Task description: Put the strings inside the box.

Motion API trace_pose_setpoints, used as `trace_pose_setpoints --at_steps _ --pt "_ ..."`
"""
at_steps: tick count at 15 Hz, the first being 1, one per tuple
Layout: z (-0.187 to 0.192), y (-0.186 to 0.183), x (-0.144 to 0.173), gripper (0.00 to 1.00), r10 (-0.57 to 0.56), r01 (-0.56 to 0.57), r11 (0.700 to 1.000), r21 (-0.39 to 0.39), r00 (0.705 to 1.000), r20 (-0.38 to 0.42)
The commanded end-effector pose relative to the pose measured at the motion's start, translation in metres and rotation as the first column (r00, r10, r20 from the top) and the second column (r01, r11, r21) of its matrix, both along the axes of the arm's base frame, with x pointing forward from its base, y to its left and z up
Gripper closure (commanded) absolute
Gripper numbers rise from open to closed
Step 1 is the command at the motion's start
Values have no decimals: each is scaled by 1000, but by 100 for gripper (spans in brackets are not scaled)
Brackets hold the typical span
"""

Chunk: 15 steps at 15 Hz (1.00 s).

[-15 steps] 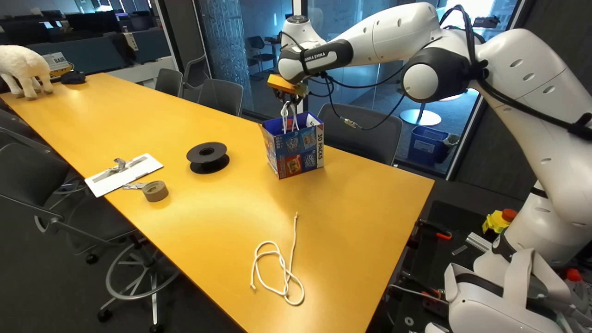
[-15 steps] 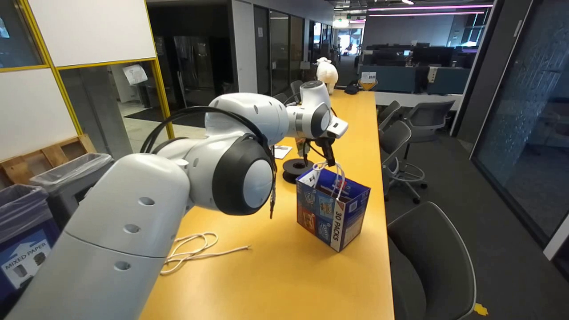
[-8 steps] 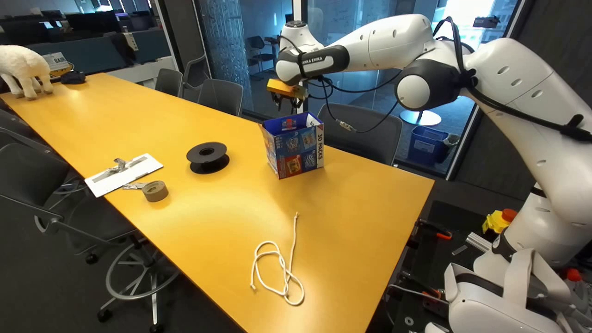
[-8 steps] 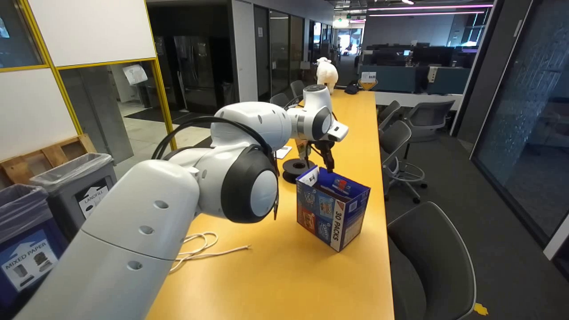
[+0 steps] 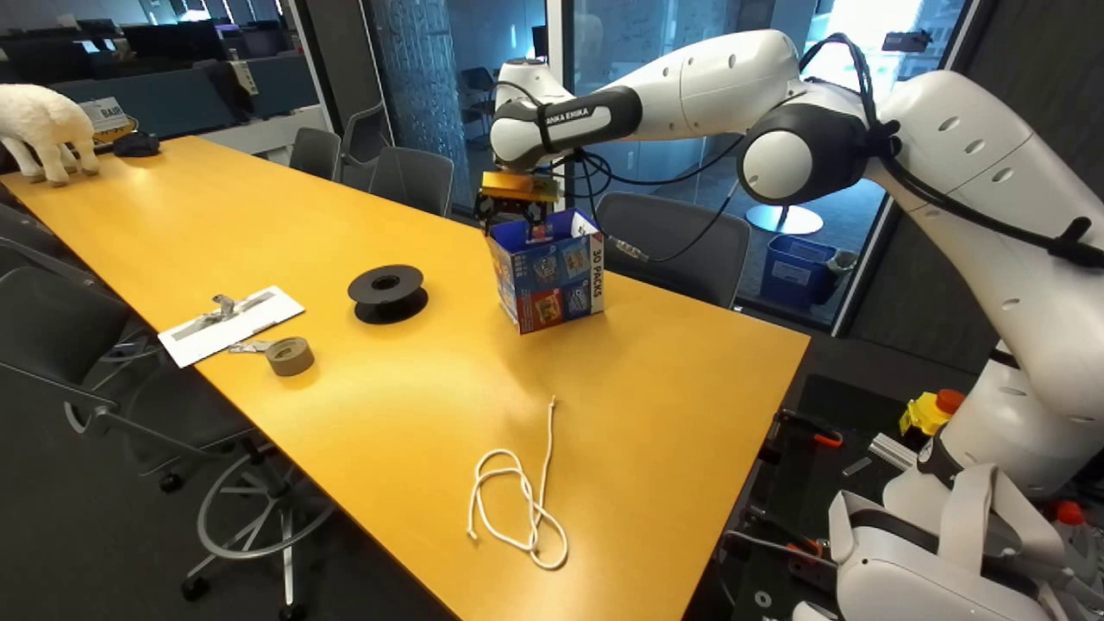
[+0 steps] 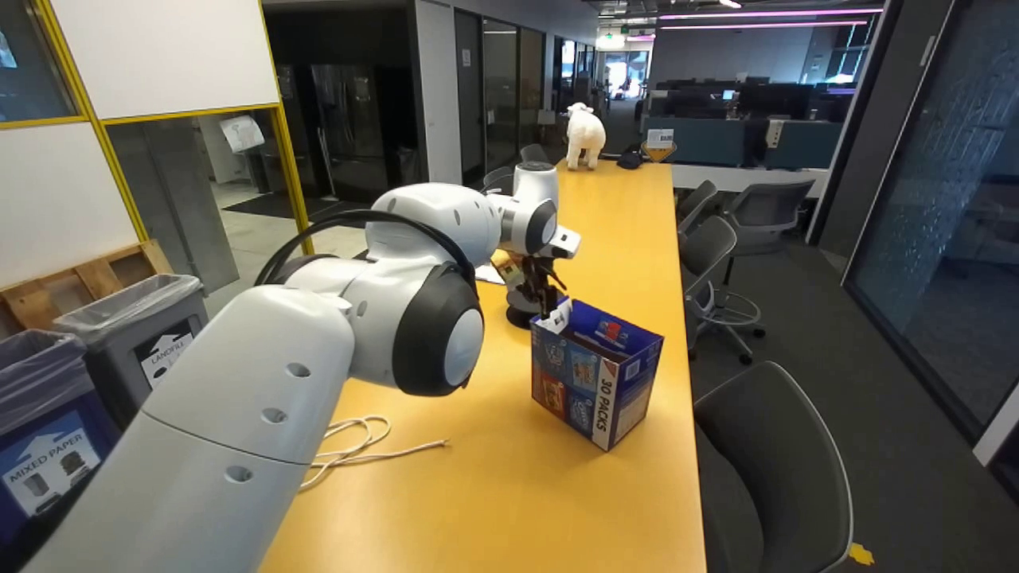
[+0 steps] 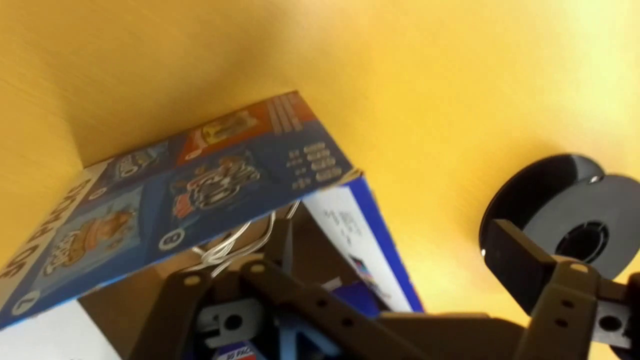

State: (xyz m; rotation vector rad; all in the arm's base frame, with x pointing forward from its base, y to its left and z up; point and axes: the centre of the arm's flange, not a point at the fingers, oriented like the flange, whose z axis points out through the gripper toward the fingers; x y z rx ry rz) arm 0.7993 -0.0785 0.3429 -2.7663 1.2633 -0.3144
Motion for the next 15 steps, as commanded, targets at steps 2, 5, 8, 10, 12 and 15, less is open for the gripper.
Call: trace_pose_setpoints --at_steps 2,5,8,10,12,15 --pt "0 45 -65 0 216 -210 976 63 969 -118" --pt "-23 67 -100 0 333 -326 943 71 915 -230" --pt "-51 81 -133 0 427 -421 902 95 842 -330" --pt "-70 95 -154 0 442 -437 894 99 822 -361" --pt "-90 113 -170 0 420 -419 903 89 825 -379" --pt "-129 141 -178 0 399 -414 909 53 826 -397"
